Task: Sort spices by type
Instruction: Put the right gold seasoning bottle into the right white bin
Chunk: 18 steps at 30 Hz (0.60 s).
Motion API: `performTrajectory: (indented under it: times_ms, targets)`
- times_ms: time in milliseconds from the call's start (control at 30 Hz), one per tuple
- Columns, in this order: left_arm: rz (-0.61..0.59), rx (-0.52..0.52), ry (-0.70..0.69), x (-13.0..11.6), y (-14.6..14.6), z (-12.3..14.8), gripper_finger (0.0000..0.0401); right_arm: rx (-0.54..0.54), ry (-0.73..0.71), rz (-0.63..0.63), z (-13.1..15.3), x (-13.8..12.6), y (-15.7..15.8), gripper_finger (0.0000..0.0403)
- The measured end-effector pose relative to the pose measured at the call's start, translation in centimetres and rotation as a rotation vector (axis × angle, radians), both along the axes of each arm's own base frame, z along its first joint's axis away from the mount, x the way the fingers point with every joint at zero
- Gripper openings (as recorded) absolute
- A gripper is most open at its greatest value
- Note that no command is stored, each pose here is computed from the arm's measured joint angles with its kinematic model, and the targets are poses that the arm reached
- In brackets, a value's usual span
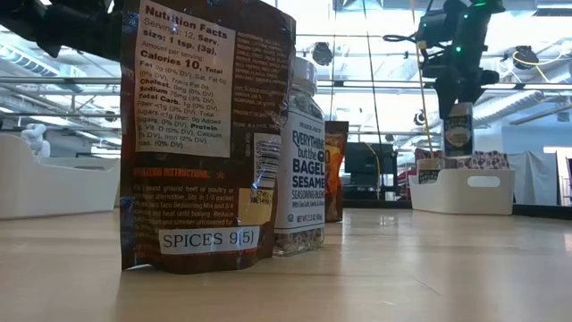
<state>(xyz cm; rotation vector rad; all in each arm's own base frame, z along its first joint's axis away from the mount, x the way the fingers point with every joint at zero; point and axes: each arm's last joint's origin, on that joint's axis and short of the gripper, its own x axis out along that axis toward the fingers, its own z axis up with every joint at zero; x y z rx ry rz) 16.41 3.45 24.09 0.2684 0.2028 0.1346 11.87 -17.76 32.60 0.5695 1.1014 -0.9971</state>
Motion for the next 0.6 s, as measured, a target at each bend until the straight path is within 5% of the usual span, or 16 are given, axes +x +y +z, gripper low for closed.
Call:
performTrajectory:
  times_ms: [600]
  targets:
    - [0.000,-0.003,0.009,0.0,0.0,-0.1,0.0219,0.093,0.017,0.017,-2.9,3.2,-1.9,0.0251]
